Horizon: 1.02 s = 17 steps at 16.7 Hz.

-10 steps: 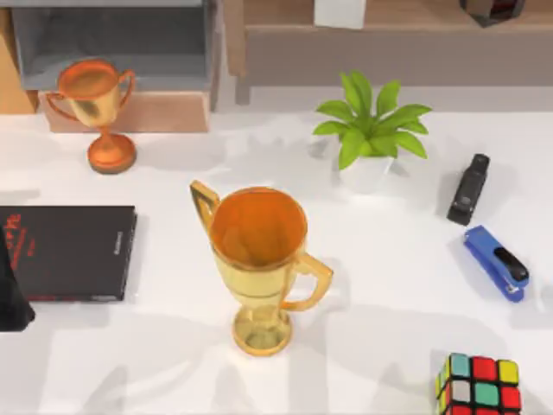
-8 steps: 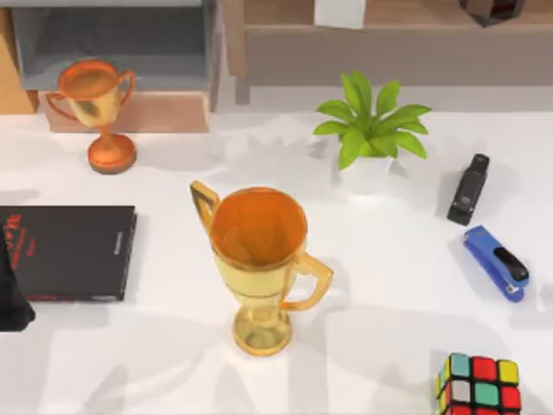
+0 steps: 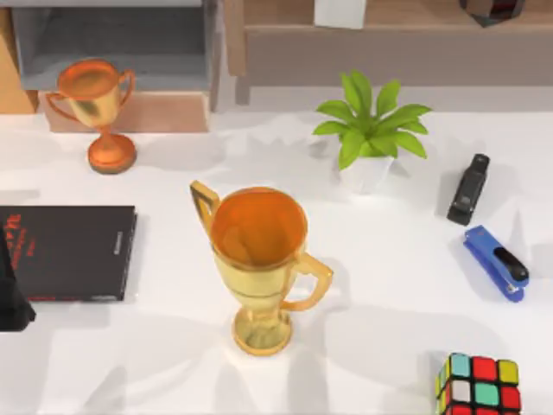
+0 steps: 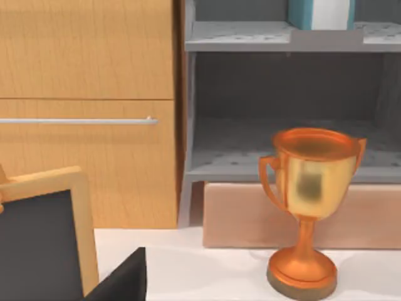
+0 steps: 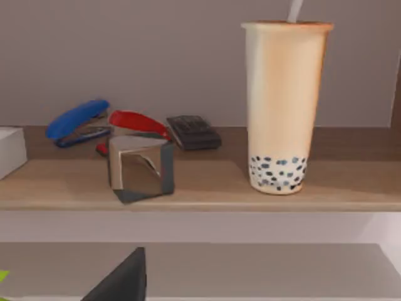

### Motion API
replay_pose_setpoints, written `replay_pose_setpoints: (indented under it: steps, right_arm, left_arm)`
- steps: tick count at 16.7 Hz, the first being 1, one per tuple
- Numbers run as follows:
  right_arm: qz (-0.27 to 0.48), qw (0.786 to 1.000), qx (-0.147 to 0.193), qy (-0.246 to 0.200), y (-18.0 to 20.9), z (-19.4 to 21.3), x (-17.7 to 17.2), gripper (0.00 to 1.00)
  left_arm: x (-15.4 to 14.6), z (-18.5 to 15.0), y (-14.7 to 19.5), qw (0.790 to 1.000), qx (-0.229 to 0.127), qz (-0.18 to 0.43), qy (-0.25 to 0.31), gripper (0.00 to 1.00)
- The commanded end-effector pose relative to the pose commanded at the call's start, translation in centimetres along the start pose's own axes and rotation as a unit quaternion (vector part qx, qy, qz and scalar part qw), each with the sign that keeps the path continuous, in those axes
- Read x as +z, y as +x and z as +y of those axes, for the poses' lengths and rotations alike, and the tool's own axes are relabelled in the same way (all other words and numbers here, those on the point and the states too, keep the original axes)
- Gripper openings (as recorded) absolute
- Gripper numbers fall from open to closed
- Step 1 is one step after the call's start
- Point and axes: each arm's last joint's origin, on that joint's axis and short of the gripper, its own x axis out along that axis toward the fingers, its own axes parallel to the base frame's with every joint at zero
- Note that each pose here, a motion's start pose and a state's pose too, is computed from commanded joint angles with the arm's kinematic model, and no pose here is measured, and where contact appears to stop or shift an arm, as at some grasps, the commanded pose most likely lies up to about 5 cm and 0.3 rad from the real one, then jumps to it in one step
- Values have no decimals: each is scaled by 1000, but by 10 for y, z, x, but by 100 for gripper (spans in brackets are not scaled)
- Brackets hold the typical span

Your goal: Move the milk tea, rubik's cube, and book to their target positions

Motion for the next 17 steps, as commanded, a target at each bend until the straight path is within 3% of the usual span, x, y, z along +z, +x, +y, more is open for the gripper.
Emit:
replay_pose_setpoints:
  steps: [5,11,17]
  right_arm:
    - [29,1000,-4,-5,82,-9,30,100]
    - [56,998,-3,-6,195,-27,3,100]
    - [33,999,-2,-3,253,-40,-23,100]
  left_arm:
    - [0,0,0,1000,0,0,0,100]
    - [0,0,0,1000,0,0,0,100]
    - [0,0,0,1000,0,0,0,100]
